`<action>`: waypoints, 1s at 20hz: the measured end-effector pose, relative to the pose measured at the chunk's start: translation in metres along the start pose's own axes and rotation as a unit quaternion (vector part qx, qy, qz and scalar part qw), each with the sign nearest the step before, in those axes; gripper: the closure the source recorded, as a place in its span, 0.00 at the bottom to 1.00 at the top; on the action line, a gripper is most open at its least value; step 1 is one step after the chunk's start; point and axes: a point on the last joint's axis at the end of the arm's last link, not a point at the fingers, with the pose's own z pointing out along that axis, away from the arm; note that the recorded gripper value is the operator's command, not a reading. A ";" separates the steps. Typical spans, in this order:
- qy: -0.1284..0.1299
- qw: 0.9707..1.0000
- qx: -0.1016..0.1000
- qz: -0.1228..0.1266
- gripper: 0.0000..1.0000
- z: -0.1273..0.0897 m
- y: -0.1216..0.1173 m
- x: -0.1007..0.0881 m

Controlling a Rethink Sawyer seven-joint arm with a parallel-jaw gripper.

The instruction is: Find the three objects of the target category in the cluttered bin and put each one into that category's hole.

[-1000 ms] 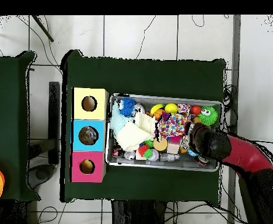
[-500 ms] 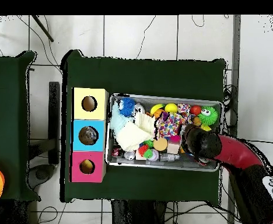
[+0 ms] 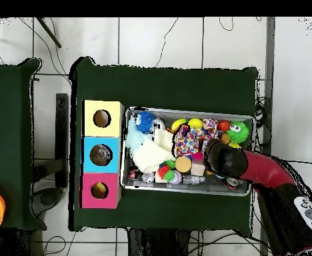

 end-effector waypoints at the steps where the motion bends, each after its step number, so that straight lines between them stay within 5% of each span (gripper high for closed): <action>1: 0.001 1.000 0.000 0.000 0.00 -0.001 0.000 0.000; 20: 0.057 0.998 0.001 0.021 0.00 -0.030 -0.011 -0.016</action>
